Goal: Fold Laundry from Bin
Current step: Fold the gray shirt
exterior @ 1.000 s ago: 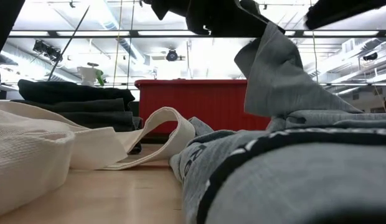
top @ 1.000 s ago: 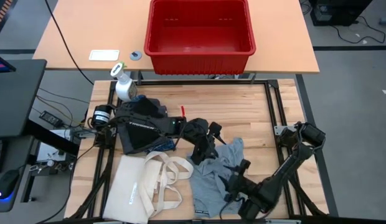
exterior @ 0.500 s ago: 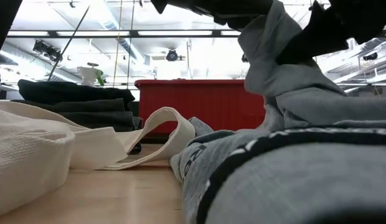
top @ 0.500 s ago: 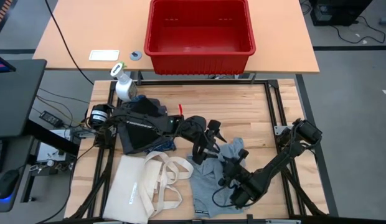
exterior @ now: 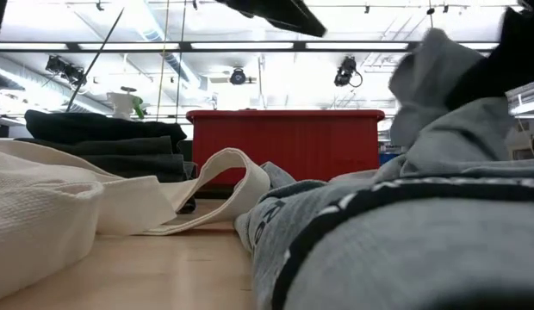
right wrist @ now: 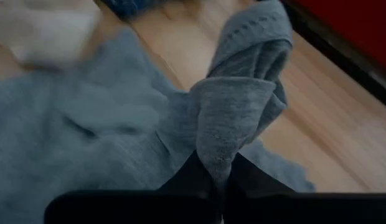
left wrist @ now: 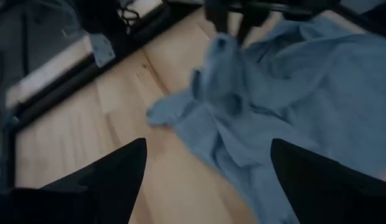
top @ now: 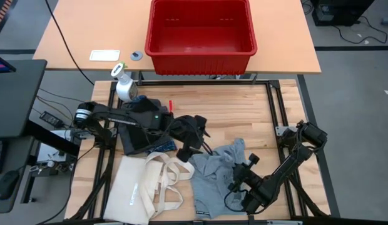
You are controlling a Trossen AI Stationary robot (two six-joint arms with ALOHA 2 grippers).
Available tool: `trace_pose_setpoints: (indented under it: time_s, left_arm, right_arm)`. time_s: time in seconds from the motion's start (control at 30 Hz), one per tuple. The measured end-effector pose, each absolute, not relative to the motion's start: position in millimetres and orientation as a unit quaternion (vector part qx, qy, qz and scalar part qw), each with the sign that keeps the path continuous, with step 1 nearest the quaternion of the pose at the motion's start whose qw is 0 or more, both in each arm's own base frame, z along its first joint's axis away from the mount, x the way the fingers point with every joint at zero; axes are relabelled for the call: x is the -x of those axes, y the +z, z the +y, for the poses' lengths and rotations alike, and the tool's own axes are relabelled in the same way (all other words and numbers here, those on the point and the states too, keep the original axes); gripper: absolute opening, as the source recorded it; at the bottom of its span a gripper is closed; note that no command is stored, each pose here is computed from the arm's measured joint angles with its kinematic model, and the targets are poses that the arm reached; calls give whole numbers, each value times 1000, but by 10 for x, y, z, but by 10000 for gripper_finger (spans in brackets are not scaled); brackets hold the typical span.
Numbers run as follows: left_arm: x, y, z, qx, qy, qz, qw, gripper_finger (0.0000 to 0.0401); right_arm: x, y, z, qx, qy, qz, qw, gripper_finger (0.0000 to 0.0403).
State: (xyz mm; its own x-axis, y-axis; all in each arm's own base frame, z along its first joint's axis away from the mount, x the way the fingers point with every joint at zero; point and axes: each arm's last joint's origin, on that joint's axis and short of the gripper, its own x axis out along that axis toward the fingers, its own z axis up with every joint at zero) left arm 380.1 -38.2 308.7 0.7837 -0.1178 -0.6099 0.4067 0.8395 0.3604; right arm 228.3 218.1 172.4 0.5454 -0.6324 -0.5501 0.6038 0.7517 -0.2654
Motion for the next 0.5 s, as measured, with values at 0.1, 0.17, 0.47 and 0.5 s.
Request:
trace_pose_setpoints:
  time_s: [0.1,0.17,0.47,0.5]
  left_arm:
    - [-3694,3135,-431,-223,-147,317,910,346]
    - [-3669,3078,-478,-217,-150,323,909,346]
    - [-3510,2211,-594,-201,-152,341,906,346]
    - [-3490,2141,-586,-195,-144,338,909,346]
  right_arm:
    - [-2185,1731,2142,21,-376,351,858,25]
    - [-2146,1723,2118,30,-383,365,848,29]
    - [-1942,1494,1953,18,-423,515,745,87]
    - [-1928,1482,1950,13,-425,529,735,101]
